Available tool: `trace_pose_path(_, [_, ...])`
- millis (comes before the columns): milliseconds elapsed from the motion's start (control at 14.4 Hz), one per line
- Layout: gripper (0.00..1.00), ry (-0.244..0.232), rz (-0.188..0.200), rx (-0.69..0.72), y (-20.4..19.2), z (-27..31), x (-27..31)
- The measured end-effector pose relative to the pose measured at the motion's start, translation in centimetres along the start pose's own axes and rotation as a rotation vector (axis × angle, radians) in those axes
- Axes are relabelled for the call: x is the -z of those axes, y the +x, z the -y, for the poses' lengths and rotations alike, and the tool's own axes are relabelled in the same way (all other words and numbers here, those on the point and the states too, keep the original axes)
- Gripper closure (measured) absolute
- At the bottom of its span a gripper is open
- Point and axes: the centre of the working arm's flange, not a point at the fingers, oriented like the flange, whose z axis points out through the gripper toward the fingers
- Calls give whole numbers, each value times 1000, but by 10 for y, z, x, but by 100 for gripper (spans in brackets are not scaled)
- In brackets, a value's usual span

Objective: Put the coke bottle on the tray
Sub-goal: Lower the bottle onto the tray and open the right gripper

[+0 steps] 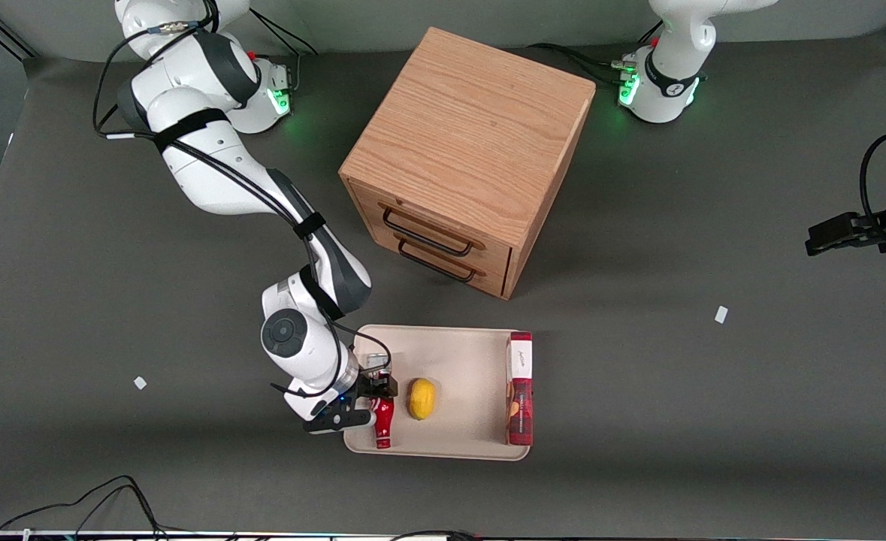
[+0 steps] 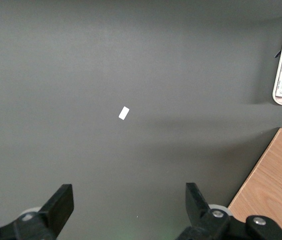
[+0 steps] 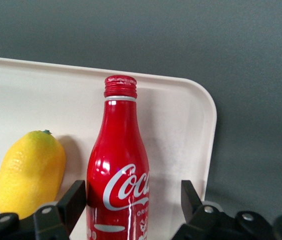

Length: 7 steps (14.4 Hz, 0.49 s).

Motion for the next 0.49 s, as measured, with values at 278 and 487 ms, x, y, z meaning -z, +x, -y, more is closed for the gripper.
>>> trace_pose_path(278, [0, 1, -4, 0, 1, 0, 1])
trace_pose_path(487, [0, 3, -14, -3, 5, -1, 9])
